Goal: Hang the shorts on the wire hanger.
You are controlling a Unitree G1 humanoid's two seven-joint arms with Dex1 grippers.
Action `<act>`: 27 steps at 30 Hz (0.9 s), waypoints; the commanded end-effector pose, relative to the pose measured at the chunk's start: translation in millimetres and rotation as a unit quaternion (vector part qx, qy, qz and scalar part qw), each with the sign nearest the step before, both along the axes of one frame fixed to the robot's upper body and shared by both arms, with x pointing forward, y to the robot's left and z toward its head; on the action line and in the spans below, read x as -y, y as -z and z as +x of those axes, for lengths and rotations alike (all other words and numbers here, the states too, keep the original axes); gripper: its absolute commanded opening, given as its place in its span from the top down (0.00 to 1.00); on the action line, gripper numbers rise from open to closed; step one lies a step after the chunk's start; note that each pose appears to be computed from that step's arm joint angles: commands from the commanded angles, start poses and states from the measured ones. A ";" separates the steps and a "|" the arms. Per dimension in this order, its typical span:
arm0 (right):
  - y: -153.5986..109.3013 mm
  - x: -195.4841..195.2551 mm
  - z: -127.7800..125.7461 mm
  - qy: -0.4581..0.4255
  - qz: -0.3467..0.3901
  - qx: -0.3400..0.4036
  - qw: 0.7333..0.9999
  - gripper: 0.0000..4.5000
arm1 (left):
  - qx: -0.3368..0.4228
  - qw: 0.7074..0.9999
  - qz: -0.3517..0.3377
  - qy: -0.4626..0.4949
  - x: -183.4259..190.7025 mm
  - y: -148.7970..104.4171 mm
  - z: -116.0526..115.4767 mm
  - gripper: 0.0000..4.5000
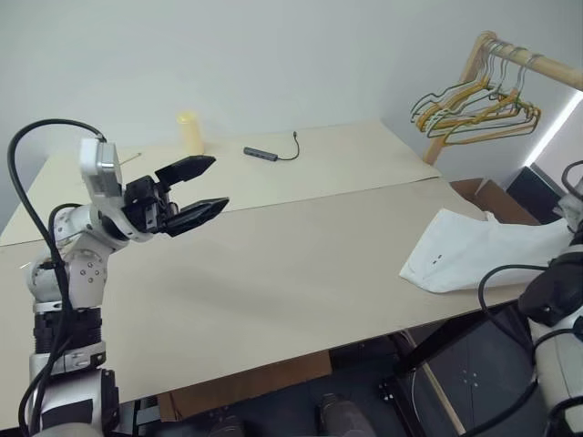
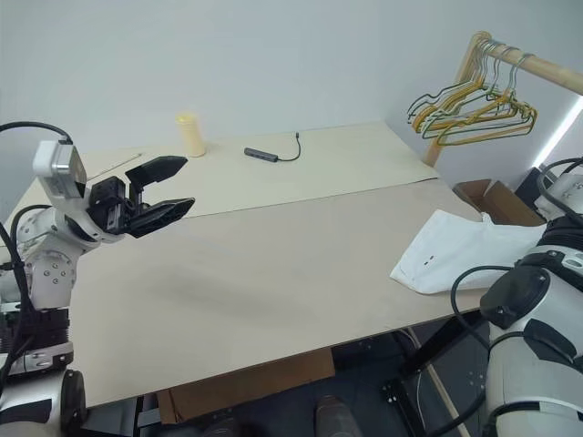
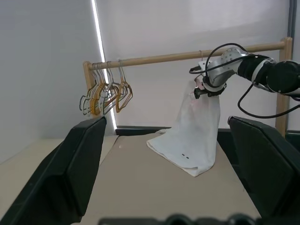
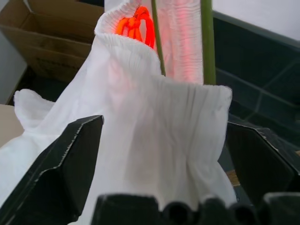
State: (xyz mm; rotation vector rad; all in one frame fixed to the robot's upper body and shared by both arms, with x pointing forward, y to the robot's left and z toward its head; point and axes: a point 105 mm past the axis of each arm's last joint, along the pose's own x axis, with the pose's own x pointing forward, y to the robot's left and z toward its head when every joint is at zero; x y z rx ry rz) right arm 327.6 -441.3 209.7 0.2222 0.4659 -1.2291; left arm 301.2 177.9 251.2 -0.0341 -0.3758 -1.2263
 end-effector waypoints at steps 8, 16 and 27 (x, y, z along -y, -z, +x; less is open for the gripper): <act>-107.6 -33.7 4.8 0.025 -0.354 0.024 0.934 0.01 | 0.023 1.000 -0.002 0.018 -0.2 -5.8 -9.3 0.00; -133.6 -117.2 58.3 -0.173 -0.522 0.053 0.833 0.01 | 0.003 0.997 0.032 -0.074 -15.7 8.2 4.7 0.00; -47.6 -262.9 110.3 -0.584 -0.408 0.092 0.696 0.01 | -0.058 0.976 0.082 -0.196 -46.5 48.6 -8.6 0.00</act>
